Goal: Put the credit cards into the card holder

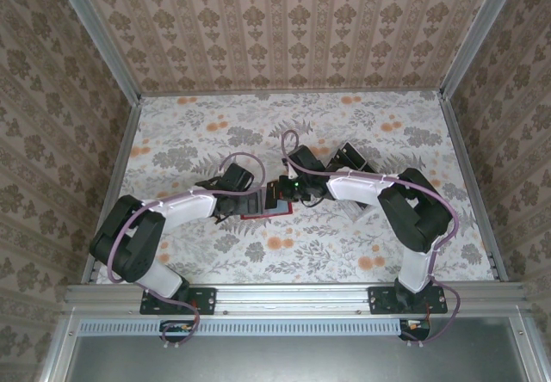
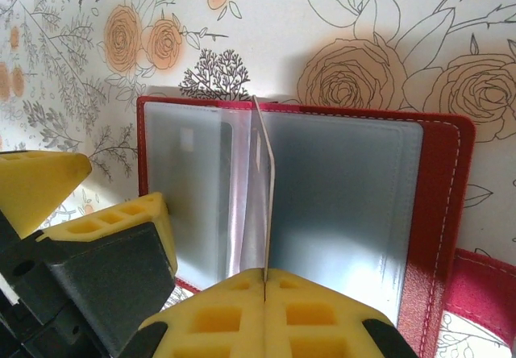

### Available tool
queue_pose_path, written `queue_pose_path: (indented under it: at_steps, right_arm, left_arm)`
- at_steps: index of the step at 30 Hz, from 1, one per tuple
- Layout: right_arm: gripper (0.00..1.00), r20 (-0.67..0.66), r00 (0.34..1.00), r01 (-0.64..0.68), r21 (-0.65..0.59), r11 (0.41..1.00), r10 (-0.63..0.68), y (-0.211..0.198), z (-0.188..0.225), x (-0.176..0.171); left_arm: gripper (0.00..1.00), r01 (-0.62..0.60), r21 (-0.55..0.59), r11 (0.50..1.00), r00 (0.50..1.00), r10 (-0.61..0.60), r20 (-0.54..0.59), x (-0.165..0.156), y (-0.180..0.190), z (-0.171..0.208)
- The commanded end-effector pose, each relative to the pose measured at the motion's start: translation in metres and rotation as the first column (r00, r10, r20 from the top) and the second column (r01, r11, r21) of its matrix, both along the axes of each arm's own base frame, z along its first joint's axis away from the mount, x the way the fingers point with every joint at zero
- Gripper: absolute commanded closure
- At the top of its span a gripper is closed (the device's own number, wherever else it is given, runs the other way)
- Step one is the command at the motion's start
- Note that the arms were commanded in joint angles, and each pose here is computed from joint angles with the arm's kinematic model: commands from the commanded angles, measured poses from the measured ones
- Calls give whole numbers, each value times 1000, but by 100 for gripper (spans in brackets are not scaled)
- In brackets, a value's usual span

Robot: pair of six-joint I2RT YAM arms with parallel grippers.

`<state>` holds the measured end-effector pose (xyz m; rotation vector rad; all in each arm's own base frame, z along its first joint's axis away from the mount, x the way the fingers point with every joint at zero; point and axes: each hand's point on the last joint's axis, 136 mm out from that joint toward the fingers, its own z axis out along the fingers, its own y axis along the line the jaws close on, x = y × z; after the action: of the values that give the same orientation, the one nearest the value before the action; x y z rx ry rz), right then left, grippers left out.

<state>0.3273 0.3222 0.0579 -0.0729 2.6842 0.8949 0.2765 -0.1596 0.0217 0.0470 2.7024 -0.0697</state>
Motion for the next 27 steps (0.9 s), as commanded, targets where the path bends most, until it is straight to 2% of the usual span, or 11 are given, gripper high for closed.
queue_pose_path:
  at_steps: [1, 9, 27]
  right_arm:
    - [100, 4, 1000, -13, 87, 996, 13, 4, 9, 0]
    - [100, 1, 1000, -9, 184, 983, 9, 10, 15, 3]
    - [100, 19, 1000, -1, 210, 978, -3, 8, 24, 4]
  left_arm:
    - [0, -25, 70, 997, 997, 30, -70, -21, 22, -14]
    - [0, -27, 68, 997, 997, 31, -68, -22, 22, -15]
    - [0, -20, 61, 998, 997, 25, -74, -22, 20, -18]
